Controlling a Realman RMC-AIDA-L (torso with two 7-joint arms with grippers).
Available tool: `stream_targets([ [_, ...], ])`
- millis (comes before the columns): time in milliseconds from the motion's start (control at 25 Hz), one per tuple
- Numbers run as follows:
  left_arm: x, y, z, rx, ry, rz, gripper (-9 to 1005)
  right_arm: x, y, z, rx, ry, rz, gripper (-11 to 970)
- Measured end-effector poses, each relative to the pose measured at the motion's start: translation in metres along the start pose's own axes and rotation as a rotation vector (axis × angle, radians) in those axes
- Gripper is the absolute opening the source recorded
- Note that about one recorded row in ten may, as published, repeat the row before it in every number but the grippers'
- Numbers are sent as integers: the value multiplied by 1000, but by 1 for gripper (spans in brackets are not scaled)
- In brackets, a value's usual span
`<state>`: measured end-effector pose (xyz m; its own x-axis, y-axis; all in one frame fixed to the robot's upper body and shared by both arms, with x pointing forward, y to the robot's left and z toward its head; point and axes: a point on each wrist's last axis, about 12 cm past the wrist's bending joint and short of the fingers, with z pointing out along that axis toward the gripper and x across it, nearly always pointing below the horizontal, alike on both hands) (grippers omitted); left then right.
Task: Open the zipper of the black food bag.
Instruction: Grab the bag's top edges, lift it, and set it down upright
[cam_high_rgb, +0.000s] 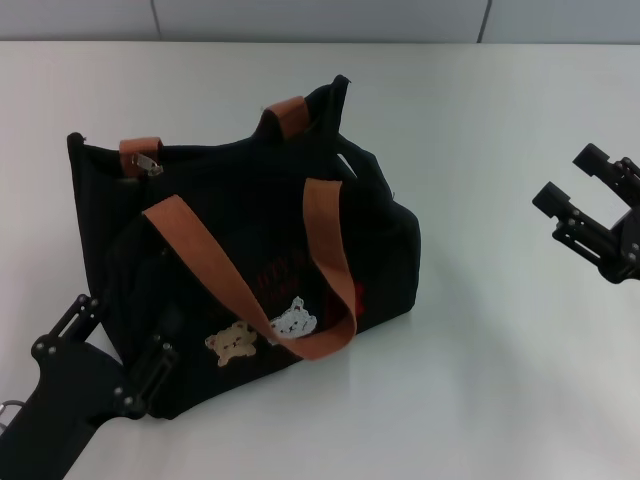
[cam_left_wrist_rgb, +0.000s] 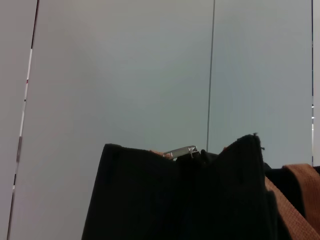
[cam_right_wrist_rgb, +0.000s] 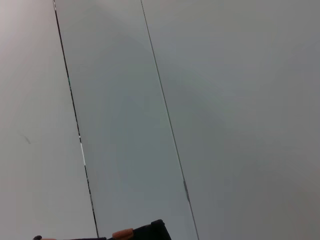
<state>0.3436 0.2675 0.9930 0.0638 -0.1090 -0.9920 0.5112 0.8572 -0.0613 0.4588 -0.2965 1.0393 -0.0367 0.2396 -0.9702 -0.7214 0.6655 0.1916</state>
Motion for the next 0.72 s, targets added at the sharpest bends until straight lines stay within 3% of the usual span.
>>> stream_targets([
  [320, -1, 0, 3, 14, -13, 5, 577, -1, 0, 1, -5, -4, -1, 823],
  [440, -3, 2, 5, 22, -25, 22, 431, -1, 0, 2, -9, -6, -3, 824],
  [520, -4, 3, 7, 30, -36, 65, 334, -1, 0, 2, -10, -7, -3, 824],
  [560, -6, 2, 11, 42, -54, 147, 284, -1, 0, 3, -11, -8, -2, 824],
  [600, -6, 2, 11, 42, -54, 147, 233, -1, 0, 3, -11, -8, -2, 824],
  [680, -8, 2, 18, 56, -84, 255, 133, -1, 1, 4, -13, -9, -1, 823],
  [720, -8, 2, 18, 56, -84, 255, 126, -1, 1, 4, -13, -9, -1, 823],
])
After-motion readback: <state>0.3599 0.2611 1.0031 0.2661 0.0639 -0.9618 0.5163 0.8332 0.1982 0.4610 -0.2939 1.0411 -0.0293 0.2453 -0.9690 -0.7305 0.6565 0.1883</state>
